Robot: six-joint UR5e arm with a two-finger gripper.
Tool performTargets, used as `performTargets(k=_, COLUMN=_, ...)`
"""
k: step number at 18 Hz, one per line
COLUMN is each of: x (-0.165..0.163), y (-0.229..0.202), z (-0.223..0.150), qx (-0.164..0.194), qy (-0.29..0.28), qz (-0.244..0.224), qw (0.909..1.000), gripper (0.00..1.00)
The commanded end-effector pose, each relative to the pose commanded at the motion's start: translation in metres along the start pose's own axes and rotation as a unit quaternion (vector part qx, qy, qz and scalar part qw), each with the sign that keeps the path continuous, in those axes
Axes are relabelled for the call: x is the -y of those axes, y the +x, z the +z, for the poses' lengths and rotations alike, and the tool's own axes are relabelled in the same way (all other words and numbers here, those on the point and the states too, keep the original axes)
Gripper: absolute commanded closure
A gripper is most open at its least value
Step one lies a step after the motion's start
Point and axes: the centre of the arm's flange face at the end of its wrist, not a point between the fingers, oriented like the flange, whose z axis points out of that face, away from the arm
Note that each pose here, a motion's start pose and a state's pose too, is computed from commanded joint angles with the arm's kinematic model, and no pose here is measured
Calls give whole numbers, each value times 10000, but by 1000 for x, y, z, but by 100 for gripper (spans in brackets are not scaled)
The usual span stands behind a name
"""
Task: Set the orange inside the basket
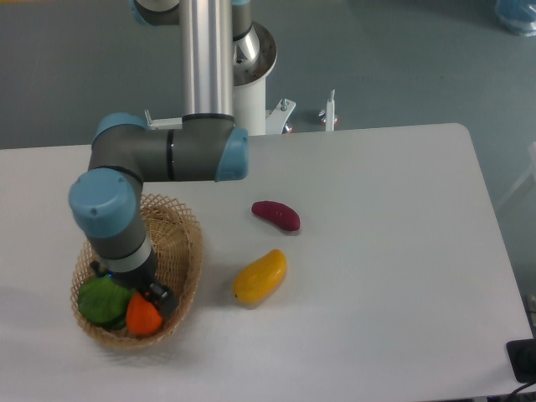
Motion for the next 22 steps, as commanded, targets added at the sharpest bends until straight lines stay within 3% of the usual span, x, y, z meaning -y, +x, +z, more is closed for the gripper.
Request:
performTargets(k=2, x=1, y=-2, z=-4, qx=58, qy=81, qz=-54, qw=9999, gripper=0)
performTargets(k=5, x=6, y=-5, z=-17, qx=149, qy=244, qz=-109, qw=9995, gripper=0)
performTargets(k=8, x=6, y=-10, z=-18, qx=186, qy=301, qz=-453, qw=9983, gripper=0)
performTargets(k=10, x=0, y=-29, z=-16, qx=448, qy=579, qz=-926, qw=9930, gripper=0)
performTargets(k=13, x=-28, y=-81, z=-32, qx=652, qy=781, qz=-1459, qw=9841, gripper=0)
performTargets(k=18, x=-77, y=-141, z=-43, qx=817, qy=758, qz=-1940, qw=9747, gripper=0)
performTargets(k=20, x=-117, y=-175, z=-55, qx=938, qy=703, qz=-2267, qw=9669, gripper=0)
performTargets(k=22, x=-157, y=-200, z=-72, qx=1057, qy=666, qz=-2233, qw=9667, gripper=0)
